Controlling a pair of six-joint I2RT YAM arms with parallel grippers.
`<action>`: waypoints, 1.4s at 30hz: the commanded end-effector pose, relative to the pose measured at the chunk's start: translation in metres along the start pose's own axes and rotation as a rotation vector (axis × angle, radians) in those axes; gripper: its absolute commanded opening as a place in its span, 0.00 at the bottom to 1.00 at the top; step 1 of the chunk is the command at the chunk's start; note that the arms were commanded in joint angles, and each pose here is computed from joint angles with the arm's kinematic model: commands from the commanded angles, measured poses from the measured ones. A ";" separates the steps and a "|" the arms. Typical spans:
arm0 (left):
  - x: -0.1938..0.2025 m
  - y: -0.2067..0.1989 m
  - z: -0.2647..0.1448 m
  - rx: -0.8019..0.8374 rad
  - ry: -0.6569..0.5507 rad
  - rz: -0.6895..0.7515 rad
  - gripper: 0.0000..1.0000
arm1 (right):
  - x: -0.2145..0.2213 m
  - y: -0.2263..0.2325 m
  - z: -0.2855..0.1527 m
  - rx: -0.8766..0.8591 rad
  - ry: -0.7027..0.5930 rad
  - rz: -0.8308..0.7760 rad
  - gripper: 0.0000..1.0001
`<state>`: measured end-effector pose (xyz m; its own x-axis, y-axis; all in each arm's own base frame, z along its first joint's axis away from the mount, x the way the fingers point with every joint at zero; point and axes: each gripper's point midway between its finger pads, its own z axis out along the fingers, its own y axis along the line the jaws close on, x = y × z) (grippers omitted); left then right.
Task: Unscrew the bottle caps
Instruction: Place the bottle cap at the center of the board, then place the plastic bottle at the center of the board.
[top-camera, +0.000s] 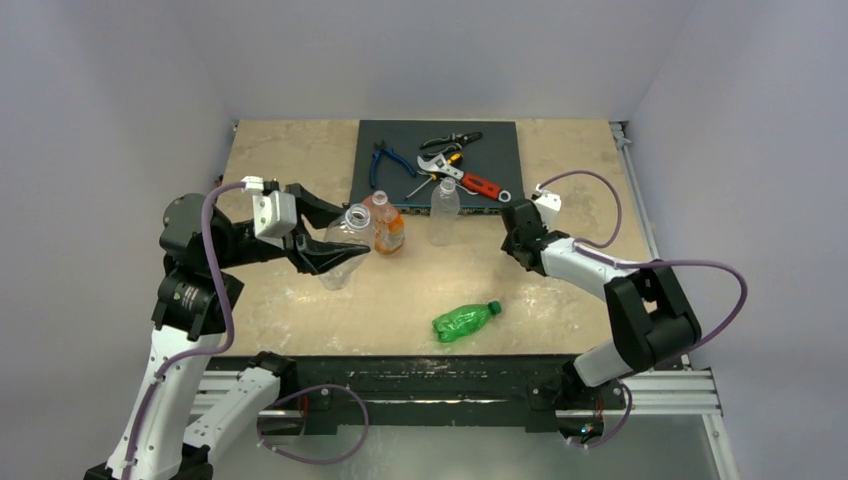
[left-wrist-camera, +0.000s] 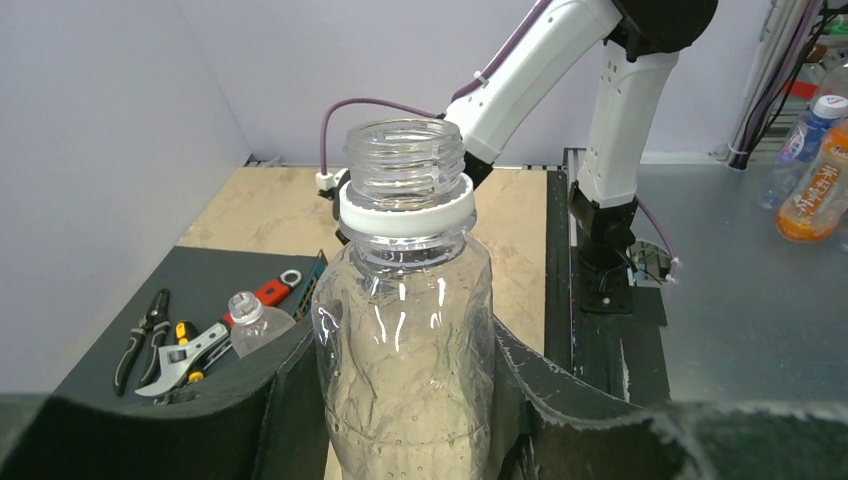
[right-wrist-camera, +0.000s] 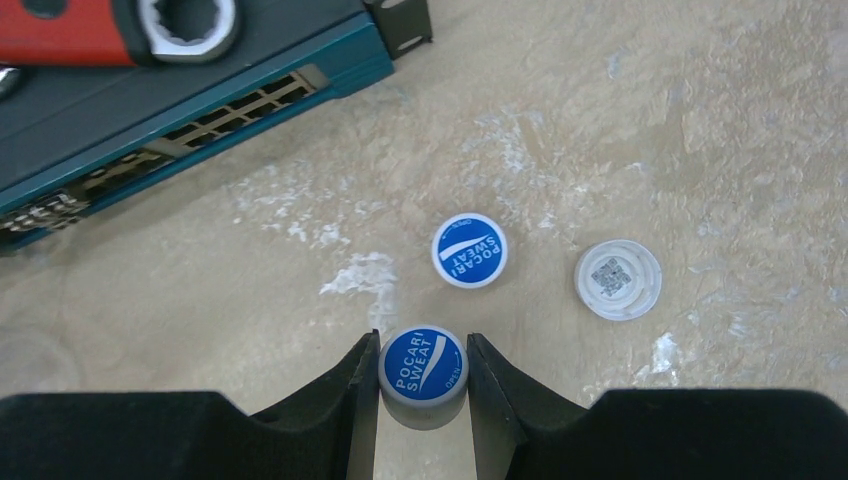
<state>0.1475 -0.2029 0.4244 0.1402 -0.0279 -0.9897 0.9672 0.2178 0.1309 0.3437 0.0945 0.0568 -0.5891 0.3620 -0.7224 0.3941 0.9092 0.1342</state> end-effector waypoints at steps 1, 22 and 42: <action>-0.017 -0.002 -0.001 -0.002 -0.034 0.042 0.00 | -0.006 -0.012 0.013 0.061 -0.044 0.078 0.04; -0.019 0.001 0.001 -0.014 -0.049 0.023 0.00 | -0.028 0.001 -0.016 -0.052 -0.037 0.094 0.65; 0.005 0.013 0.008 -0.023 -0.034 -0.038 0.00 | -0.147 0.190 -0.469 -1.674 -0.463 -0.275 0.97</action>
<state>0.1671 -0.2068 0.4127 0.0844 -0.0494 -0.9952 0.9653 0.2518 0.0694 0.2161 0.2735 0.4737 -0.2136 0.3945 -0.8937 -0.7977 0.4577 0.3926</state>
